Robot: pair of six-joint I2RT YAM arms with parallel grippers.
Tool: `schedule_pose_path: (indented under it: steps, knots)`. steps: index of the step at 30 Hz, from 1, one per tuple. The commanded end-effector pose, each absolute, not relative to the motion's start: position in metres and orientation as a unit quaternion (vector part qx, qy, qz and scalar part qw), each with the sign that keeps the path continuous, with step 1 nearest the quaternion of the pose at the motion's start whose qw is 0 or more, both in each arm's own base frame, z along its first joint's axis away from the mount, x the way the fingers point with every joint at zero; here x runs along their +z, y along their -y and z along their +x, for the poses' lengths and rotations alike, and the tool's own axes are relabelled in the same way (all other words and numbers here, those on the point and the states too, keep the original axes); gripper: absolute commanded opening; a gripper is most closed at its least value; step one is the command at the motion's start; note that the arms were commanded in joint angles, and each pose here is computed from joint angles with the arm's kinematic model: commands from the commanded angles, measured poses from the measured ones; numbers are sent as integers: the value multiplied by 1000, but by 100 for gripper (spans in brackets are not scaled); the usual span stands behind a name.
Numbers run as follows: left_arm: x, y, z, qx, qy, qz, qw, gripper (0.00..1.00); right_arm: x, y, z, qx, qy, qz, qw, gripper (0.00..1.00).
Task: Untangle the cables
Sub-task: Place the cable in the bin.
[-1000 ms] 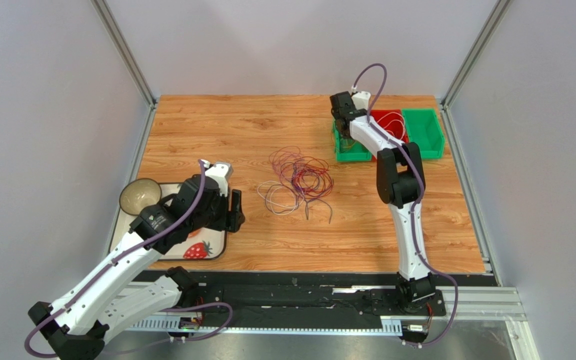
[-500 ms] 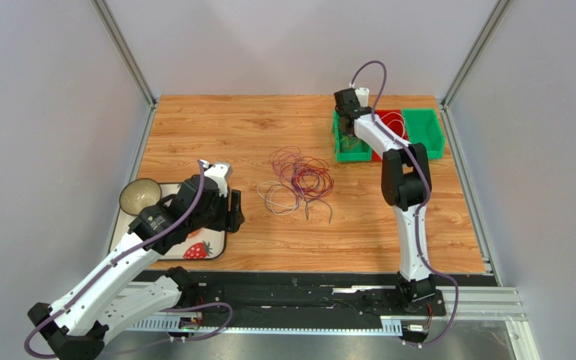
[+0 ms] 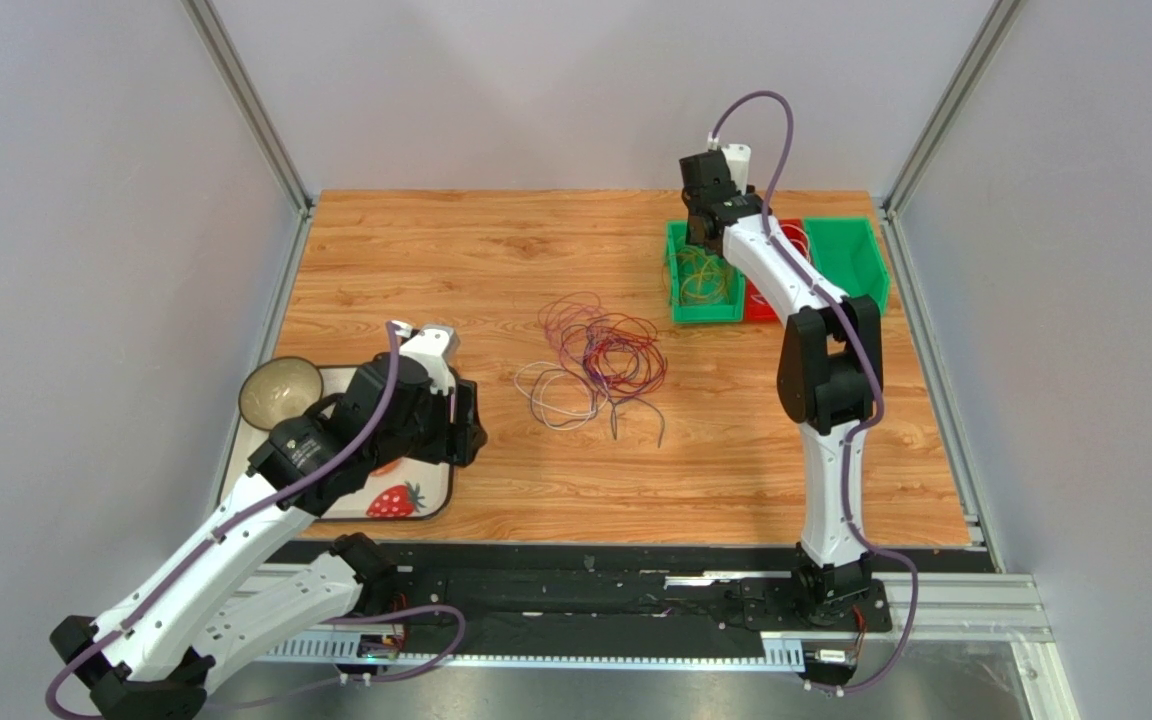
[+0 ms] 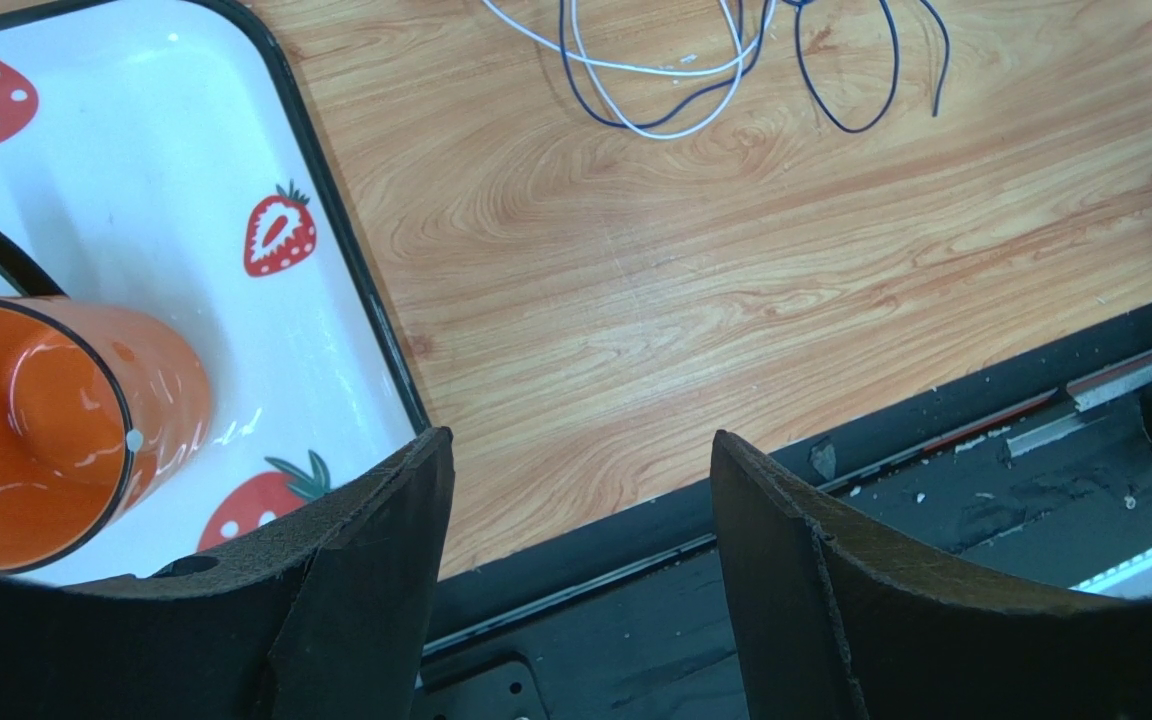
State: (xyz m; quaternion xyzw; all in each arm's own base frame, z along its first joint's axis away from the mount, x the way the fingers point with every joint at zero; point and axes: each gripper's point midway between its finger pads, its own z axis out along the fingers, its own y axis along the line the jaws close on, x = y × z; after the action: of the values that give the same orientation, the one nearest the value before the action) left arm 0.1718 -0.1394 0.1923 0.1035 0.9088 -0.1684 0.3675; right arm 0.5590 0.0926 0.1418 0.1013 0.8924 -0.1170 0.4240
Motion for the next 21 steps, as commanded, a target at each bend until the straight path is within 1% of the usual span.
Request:
schedule_pose_path:
  steps: [1, 6, 12, 17, 18, 19, 20, 21]
  knots:
    - [197, 140, 173, -174, -905, 96, 376, 72, 203, -94, 556, -97, -875, 102, 464, 52]
    - [196, 140, 174, -174, -905, 96, 376, 72, 224, -101, 543, -64, -875, 101, 469, 52]
    - [195, 140, 174, -172, -906, 97, 374, 72, 228, -108, 522, -27, -882, 98, 460, 49]
    - [195, 140, 174, -172, -907, 98, 373, 73, 240, -113, 495, 6, -886, 93, 455, 48]
    - [195, 140, 174, -172, -907, 98, 373, 73, 233, -113, 487, 7, -890, 91, 446, 48]
    - [196, 140, 174, -173, -906, 97, 373, 74, 233, -116, 482, 19, -892, 89, 444, 49]
    - [196, 141, 174, -174, -906, 98, 373, 75, 247, -114, 473, 29, -886, 91, 454, 49]
    - [196, 141, 174, -174, -906, 99, 374, 77, 236, -114, 463, 30, -892, 88, 442, 50]
